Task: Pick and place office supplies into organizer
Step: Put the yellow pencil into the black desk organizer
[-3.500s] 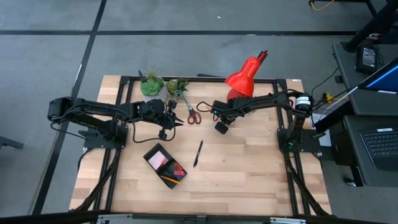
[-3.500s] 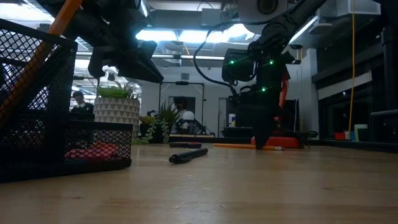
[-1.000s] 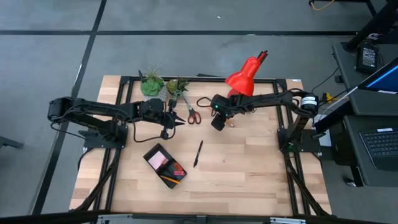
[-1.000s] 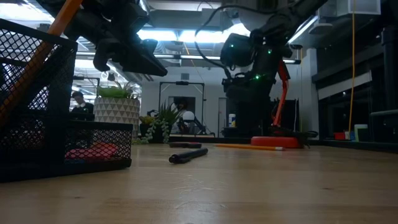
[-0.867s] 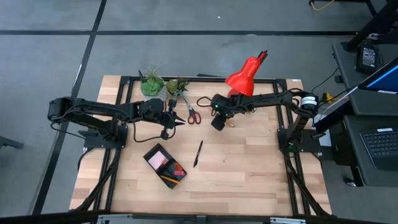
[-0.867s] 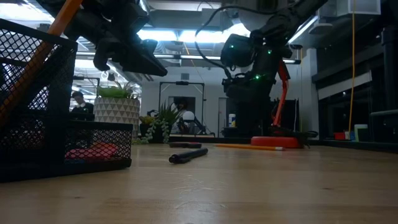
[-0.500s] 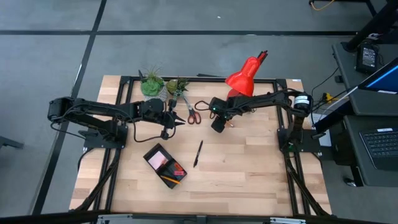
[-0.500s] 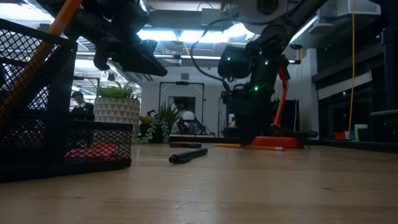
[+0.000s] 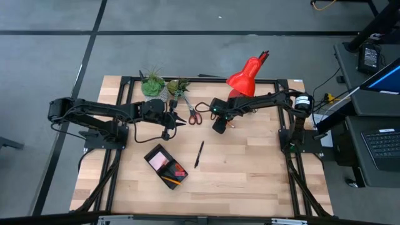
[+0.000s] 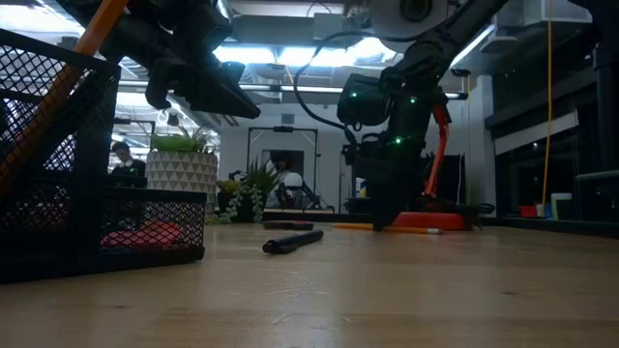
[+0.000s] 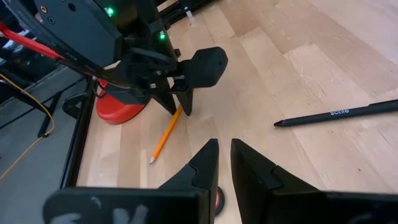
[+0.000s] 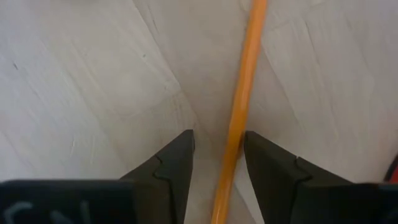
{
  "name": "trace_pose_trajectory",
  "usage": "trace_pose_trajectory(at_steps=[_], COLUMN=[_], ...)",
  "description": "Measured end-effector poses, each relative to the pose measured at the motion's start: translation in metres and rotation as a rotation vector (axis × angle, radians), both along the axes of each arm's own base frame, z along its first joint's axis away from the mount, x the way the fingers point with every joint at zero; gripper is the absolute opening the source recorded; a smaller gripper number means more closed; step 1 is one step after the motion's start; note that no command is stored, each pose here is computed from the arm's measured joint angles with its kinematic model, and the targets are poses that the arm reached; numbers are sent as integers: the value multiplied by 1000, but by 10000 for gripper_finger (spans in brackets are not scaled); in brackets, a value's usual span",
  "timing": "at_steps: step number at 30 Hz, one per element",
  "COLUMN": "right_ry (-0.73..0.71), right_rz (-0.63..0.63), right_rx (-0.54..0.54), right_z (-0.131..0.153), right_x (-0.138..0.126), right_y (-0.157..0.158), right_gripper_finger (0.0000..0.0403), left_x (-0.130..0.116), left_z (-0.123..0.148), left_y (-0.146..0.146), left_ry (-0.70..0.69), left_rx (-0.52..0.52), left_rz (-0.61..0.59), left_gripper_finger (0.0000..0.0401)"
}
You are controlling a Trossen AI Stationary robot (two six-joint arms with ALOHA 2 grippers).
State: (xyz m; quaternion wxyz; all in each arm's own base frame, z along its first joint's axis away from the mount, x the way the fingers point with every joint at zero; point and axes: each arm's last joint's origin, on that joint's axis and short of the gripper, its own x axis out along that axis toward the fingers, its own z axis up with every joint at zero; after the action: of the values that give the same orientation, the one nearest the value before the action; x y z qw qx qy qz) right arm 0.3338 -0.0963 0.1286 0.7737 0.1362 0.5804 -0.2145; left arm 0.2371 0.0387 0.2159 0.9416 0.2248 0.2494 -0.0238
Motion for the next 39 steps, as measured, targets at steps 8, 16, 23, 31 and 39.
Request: trace_pose_trajectory(at_steps=[8,16,23,31,39], right_ry=[10,7,13,18,21], right_rz=[2,-10,5,0,0], right_rx=[12,41,33,22,15], right_z=[-1,-2,-2,-2,-2], right_x=[-3,-6,-6,-6,-7], right_y=[-6,-14,-14,-14,-15], right_gripper_finger=[147,147,140,90,53], left_x=[0,0,0,0,0], left_z=[0,1,1,1,1], left_y=[0,0,0,0,0], left_ry=[-1,-9,-9,-9,-9], left_rx=[-1,-12,-12,-12,-12], left_rz=[1,8,8,8,8], left_gripper_finger=[35,36,34,34,33])
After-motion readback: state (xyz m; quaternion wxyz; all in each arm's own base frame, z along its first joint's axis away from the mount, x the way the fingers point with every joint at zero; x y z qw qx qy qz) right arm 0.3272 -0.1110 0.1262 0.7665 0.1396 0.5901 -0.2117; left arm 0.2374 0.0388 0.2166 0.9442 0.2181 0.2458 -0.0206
